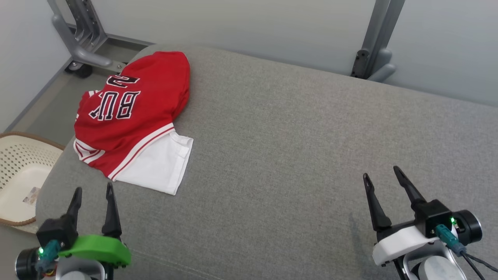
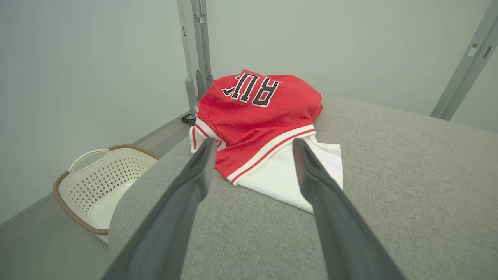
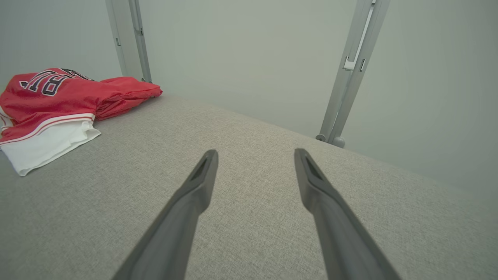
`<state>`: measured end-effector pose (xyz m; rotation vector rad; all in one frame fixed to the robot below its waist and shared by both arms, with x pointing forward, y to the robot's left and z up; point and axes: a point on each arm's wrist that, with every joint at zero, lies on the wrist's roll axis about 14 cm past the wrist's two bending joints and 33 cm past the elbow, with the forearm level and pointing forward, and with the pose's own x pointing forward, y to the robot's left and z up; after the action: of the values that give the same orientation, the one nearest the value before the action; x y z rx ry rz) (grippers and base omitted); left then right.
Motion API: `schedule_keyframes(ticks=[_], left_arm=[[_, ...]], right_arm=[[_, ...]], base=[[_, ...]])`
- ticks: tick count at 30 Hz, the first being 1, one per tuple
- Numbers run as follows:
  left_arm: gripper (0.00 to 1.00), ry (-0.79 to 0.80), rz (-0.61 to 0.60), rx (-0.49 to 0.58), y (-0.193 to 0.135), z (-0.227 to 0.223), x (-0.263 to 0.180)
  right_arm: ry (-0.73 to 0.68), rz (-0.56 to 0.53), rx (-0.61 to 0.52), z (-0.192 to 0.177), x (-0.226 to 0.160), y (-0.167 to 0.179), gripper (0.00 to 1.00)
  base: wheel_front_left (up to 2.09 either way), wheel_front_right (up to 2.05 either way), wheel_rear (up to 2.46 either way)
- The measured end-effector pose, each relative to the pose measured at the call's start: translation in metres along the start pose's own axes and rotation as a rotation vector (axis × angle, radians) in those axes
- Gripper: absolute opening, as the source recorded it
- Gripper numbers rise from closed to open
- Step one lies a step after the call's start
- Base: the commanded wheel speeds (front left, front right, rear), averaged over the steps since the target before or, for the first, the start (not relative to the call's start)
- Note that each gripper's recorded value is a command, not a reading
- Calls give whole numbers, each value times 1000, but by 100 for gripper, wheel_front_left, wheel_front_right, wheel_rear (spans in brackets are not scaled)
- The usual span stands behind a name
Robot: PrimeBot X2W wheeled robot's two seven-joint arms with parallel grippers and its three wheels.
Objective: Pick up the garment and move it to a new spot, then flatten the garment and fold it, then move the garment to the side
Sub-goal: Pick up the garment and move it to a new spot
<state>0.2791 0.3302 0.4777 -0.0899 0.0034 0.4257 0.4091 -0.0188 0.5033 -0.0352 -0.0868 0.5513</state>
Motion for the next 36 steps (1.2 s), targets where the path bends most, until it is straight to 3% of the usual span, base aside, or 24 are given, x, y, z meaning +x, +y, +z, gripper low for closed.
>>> schedule_keyframes(ticks=[10, 19, 32, 34, 35, 36], left_arm=[[100, 97, 59, -38, 3, 8, 108], [100, 198, 101, 31, 8, -13, 171], [100, 379, 112, 99, 4, -89, 199], [29, 394, 108, 96, 1, -96, 198], [0, 397, 107, 95, 0, -97, 197], [0, 396, 106, 95, -1, -97, 195]], right_arm=[[40, -32, 17, -34, 27, -31, 100], [124, -78, 37, -82, 30, -59, 100], [189, -129, 55, -124, 29, -82, 100], [196, -142, 54, -125, 25, -85, 100], [201, -146, 54, -125, 23, -86, 100], [204, -150, 55, -125, 22, -86, 100]], base=[[0, 0, 0], [0, 0, 0], [0, 0, 0], [0, 0, 0], [0, 0, 0], [0, 0, 0]])
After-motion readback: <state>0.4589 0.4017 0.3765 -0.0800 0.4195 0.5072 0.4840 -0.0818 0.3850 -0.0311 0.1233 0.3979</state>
